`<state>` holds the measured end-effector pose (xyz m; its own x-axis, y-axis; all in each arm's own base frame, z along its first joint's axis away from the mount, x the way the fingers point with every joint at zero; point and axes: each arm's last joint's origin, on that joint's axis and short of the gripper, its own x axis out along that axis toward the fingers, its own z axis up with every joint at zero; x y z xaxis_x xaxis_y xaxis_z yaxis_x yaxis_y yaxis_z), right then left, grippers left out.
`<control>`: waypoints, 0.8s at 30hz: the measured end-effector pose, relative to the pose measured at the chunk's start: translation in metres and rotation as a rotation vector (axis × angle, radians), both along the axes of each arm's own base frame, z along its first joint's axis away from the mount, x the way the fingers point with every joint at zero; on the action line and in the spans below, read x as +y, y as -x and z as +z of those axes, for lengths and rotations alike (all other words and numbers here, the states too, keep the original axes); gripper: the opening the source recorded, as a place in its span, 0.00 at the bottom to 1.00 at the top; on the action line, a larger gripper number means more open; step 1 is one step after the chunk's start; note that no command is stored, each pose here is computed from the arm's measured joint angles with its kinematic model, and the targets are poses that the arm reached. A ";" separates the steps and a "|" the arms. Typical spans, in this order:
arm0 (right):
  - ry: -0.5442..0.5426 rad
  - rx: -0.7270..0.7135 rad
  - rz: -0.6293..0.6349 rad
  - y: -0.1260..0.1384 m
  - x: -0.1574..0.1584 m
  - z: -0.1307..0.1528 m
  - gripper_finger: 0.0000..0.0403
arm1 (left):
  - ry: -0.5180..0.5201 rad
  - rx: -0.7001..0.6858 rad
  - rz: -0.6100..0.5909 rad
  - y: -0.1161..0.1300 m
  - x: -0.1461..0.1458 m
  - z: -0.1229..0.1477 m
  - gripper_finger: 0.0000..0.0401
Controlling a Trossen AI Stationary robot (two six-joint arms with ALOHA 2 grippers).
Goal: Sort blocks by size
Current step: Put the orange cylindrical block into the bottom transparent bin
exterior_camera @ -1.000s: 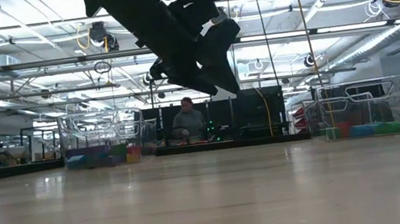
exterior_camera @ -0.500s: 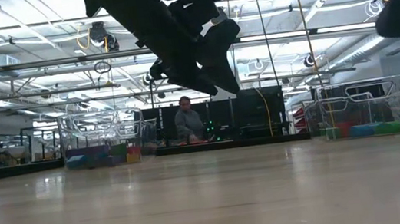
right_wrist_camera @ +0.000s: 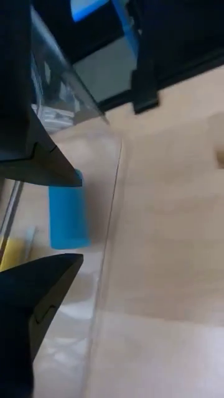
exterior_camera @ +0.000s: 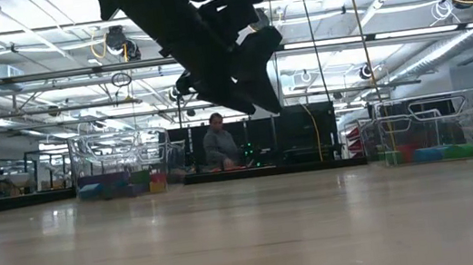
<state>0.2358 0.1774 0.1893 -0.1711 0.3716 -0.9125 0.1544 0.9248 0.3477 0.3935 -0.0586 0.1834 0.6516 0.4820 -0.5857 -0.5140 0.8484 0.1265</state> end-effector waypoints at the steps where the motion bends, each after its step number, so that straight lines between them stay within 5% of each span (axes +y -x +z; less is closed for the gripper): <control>1: -0.006 0.016 -0.007 0.002 0.001 0.001 0.42 | -0.001 0.003 0.000 0.000 0.000 0.000 0.64; 8: -0.058 0.066 0.003 0.010 0.011 0.003 0.42 | -0.002 0.011 -0.001 0.001 0.000 -0.001 0.64; 17: -0.048 -0.073 0.088 -0.004 0.015 0.027 0.42 | -0.002 0.010 0.000 0.001 0.000 -0.001 0.64; 21: 0.107 -0.225 0.127 -0.016 0.006 0.045 0.42 | -0.002 0.010 0.001 0.001 0.000 -0.001 0.64; 24: 0.191 -0.194 0.124 -0.018 -0.008 0.045 0.42 | -0.002 0.011 0.000 0.001 0.000 -0.001 0.64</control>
